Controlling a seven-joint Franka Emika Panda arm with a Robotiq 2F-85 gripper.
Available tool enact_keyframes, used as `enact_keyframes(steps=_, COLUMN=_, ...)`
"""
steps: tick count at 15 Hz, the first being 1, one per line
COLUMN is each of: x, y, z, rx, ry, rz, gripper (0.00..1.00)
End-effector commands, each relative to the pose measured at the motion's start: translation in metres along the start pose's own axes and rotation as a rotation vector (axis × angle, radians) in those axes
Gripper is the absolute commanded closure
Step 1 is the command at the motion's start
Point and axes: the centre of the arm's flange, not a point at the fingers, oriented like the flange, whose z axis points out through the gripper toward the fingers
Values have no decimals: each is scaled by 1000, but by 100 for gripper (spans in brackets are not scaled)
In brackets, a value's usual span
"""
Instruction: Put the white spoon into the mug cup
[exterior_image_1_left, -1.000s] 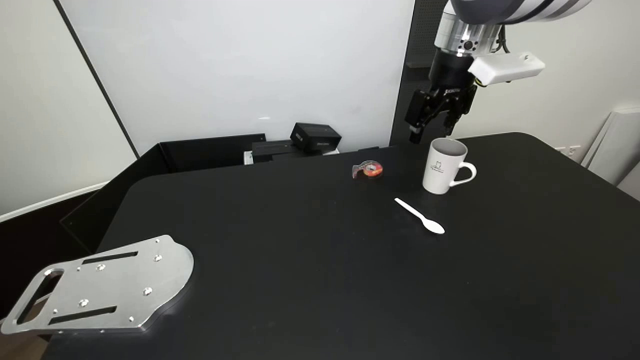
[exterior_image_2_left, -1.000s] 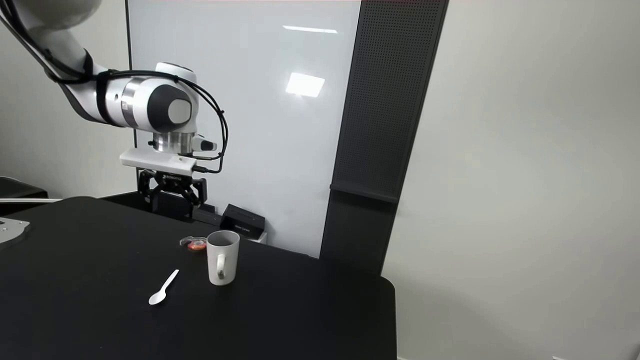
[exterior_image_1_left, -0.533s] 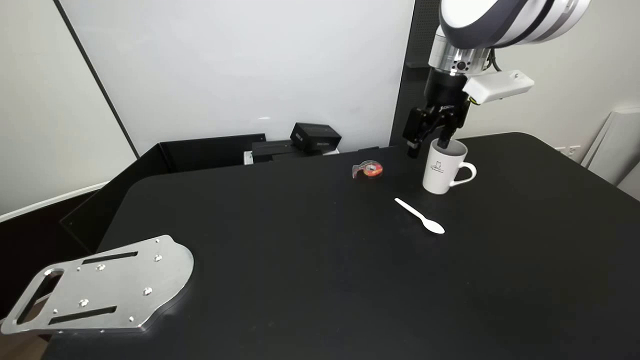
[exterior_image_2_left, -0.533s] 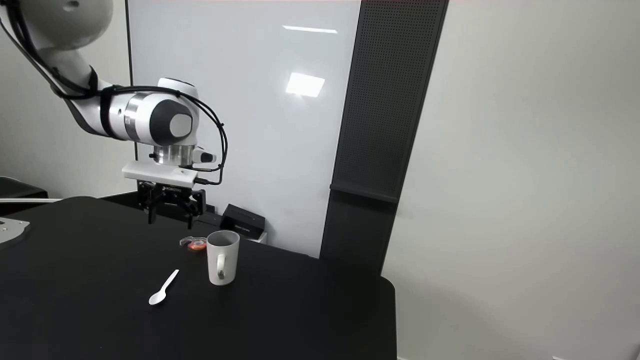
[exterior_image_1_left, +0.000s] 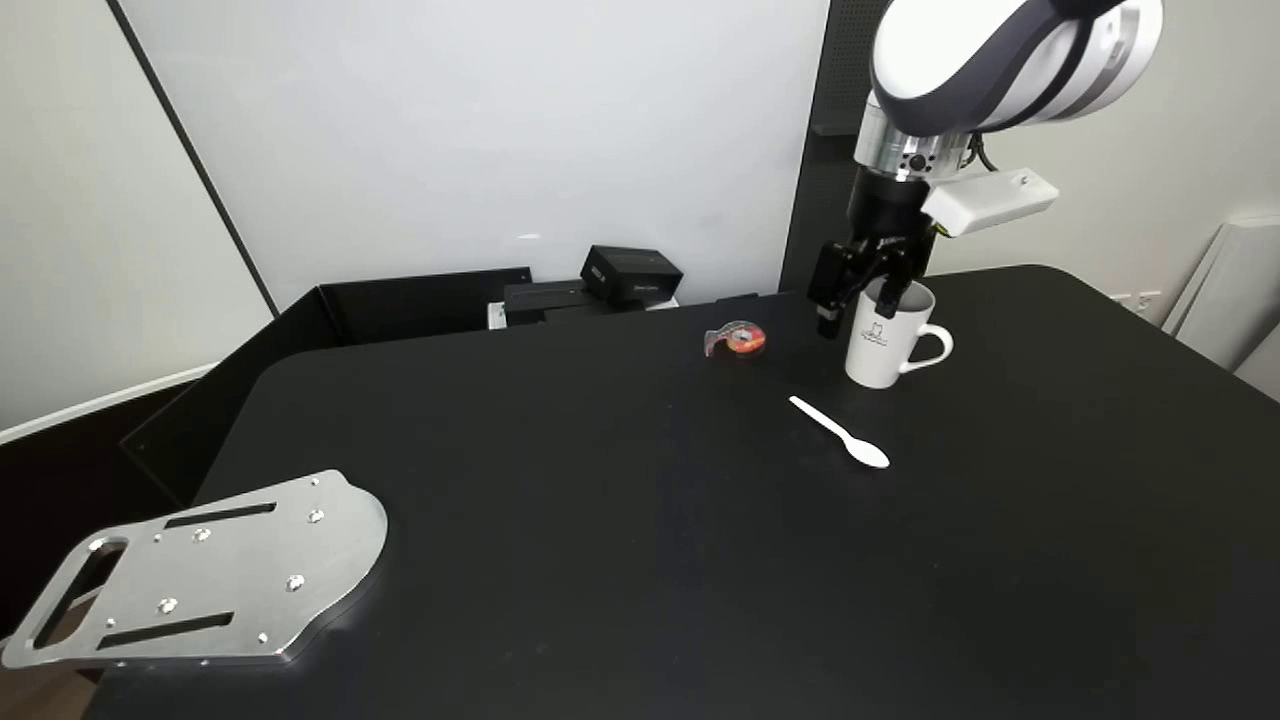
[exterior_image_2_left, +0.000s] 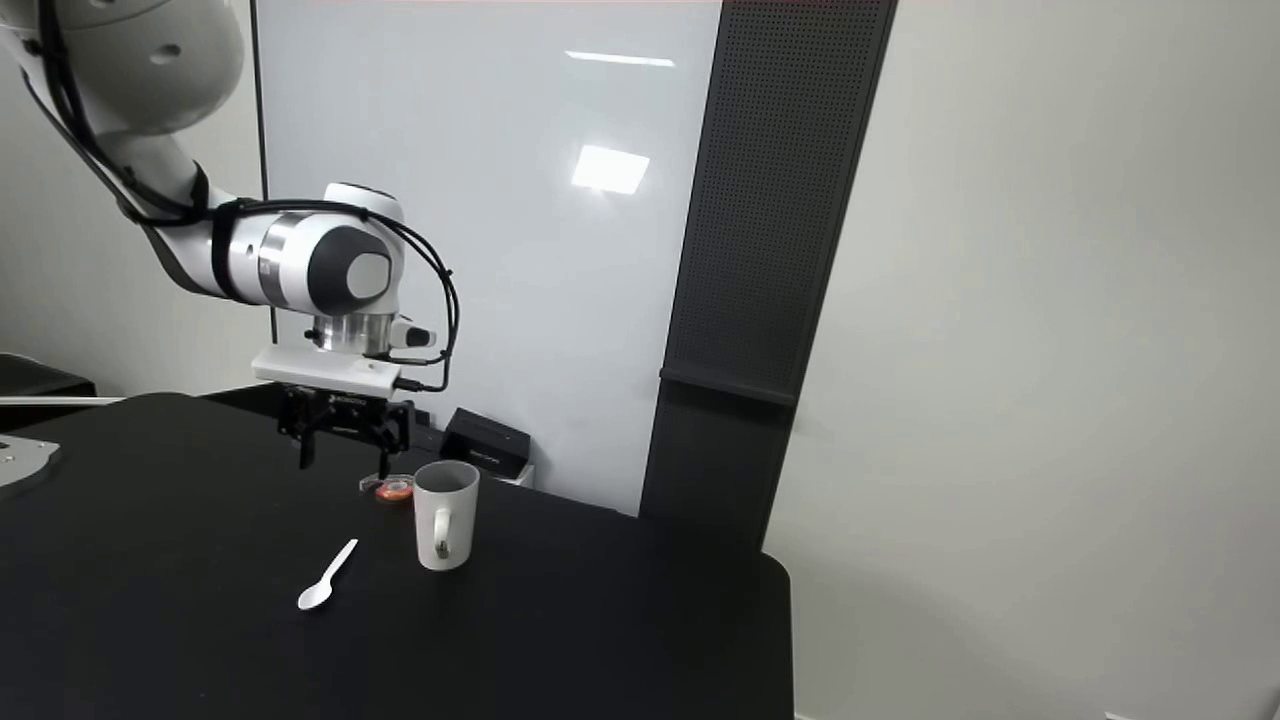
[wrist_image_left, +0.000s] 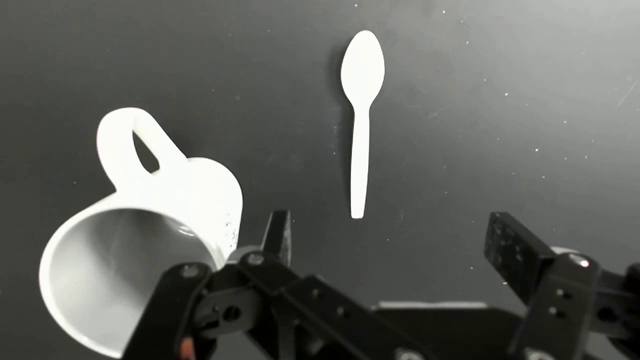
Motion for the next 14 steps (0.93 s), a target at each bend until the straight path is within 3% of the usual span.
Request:
enact_keyframes(steps=1, x=8, y=8, z=11, rx=-27, ry=-1, rz=-17, gripper=0)
enact_keyframes(steps=14, x=9, y=-11, z=53, rx=-22, ry=4, rz=-89, gripper=0)
